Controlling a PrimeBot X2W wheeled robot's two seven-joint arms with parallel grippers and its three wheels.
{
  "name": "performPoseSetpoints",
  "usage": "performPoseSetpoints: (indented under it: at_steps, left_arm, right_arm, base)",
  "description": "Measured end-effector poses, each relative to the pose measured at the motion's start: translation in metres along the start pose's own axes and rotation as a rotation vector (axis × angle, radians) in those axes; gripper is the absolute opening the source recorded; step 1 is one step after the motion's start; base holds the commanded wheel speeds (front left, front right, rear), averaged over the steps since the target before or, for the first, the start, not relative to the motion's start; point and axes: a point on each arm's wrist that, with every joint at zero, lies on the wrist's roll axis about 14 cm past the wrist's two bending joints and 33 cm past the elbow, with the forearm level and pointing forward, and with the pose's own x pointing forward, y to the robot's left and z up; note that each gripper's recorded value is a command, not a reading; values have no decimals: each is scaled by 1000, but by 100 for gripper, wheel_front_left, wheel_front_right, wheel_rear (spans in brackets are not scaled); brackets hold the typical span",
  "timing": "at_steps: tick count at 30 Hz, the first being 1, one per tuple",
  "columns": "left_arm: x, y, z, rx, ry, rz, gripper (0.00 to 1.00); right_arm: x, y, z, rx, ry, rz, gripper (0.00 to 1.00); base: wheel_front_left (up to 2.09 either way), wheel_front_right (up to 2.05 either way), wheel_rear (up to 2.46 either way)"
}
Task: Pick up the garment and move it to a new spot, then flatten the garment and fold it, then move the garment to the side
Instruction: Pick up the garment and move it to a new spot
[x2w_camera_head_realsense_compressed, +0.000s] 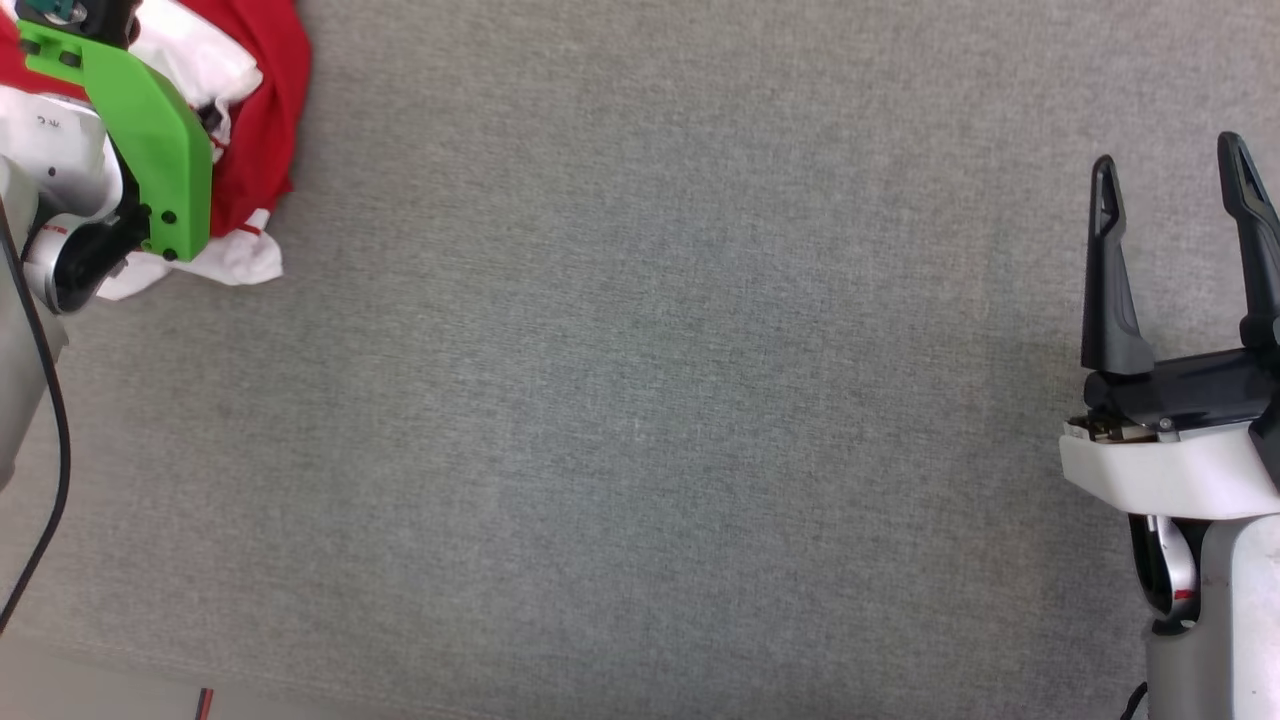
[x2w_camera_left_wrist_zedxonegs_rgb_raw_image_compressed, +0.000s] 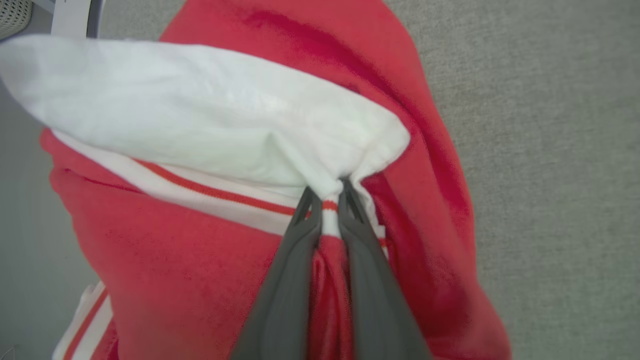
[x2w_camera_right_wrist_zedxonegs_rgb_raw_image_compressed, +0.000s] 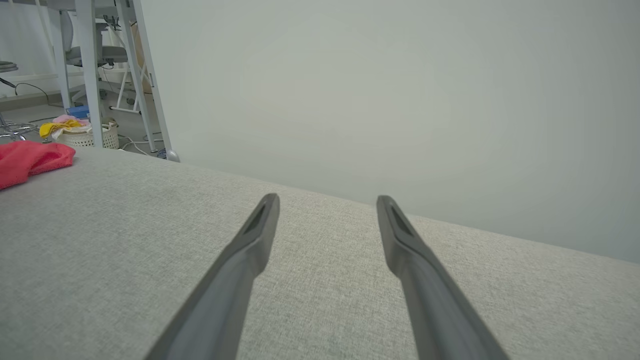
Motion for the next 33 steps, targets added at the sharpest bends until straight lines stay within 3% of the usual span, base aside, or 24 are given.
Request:
performPoseSetpoints:
  at_steps: [6, 14, 21, 33]
  left_arm:
    - [-41, -3, 60, 166, -228, 15, 0]
    - [-88, -53, 128, 351, -481, -63, 0]
    - [-89, -162, 156, 514, -600, -279, 0]
    - [-91, -365, 144, 681, -698, -719, 0]
  right_arm:
    - [-5, 4, 22, 17, -31, 3, 100]
    - [-12, -1, 55, 35, -91, -19, 100]
    - [-28, -31, 68, 24, -103, -100, 100]
    - [-64, -87, 74, -16, -77, -262, 100]
  base:
    - [0, 0, 0]
    - [0, 0, 0]
    - [0, 0, 0]
    - [0, 0, 0]
